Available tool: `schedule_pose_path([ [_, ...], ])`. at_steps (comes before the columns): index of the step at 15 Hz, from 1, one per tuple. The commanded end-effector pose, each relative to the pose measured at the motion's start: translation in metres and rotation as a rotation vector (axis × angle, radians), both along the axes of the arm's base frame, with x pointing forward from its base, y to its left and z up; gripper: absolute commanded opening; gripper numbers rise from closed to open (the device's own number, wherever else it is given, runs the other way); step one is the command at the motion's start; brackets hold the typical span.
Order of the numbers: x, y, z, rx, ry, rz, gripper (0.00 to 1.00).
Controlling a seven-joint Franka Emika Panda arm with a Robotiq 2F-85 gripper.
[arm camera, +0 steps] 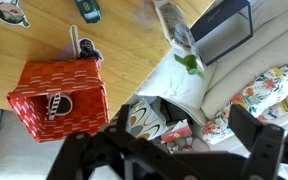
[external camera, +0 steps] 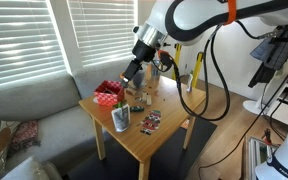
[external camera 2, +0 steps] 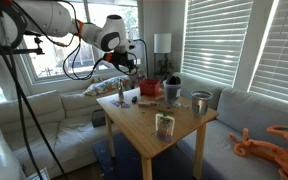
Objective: Put the white pack on the left in the red basket.
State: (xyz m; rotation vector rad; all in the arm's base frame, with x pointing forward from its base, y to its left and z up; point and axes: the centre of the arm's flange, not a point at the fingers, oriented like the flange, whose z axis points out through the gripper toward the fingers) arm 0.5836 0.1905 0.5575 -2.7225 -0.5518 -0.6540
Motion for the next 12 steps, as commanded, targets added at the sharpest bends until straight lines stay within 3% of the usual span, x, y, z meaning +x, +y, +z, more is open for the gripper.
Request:
schedule_pose_path([
  [1, 0.000, 0.005, -0.003, -0.031, 0.004, 0.033, 1.00],
  [8, -0.005, 0.021, -0.013, -0.173, 0.058, 0.189, 1.00],
  [12, -0.006, 0.028, -0.012, -0.210, 0.067, 0.294, 1.00],
])
